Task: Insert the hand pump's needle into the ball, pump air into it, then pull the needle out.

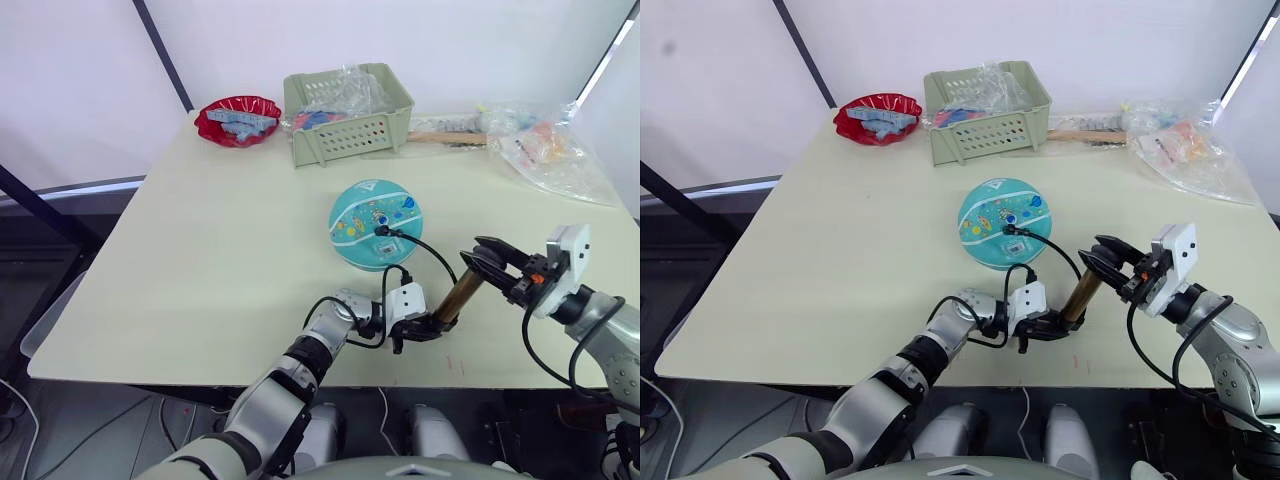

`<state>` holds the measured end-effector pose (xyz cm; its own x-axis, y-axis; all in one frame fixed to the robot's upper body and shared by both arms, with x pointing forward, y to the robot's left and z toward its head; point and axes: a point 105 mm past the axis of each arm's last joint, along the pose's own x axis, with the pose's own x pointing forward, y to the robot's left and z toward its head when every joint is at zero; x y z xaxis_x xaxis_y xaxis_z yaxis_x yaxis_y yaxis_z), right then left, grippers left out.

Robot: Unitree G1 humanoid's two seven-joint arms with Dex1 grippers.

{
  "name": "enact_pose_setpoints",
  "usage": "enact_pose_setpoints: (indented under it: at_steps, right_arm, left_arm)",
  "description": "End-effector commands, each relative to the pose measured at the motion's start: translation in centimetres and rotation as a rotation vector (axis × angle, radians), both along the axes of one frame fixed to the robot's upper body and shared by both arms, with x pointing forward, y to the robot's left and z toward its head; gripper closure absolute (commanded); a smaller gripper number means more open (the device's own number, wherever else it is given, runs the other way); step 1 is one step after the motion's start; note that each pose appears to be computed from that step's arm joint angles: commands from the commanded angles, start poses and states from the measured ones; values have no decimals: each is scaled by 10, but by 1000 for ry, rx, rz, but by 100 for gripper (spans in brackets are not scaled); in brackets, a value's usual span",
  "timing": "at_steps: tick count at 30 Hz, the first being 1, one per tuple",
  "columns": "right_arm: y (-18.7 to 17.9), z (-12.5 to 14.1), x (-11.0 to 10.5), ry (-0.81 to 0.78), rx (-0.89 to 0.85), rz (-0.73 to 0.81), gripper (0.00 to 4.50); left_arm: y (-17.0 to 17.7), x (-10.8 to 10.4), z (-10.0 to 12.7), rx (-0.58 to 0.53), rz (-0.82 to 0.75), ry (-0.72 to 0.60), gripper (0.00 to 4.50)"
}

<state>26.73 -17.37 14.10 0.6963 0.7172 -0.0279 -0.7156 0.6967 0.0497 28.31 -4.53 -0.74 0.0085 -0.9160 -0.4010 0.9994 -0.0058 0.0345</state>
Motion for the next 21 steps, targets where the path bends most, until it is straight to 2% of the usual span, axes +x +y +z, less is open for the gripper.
enact_pose_setpoints:
  at_steps: [1,6,10,21]
  right_arm:
    - [6,-9,-9,81,-18,85,284]
    - [-7,30,-4,-5,-20,79,284]
    - [-25,87,2,-146,-51,41,284]
    - [-62,166,3,-309,-53,-62,284]
  left_arm:
    - [9,-13,-26,95,-16,71,355]
    - [10,-13,-27,96,-14,70,355]
    - [11,-14,-27,94,-17,76,355]
    - [10,-15,-27,97,-26,70,355]
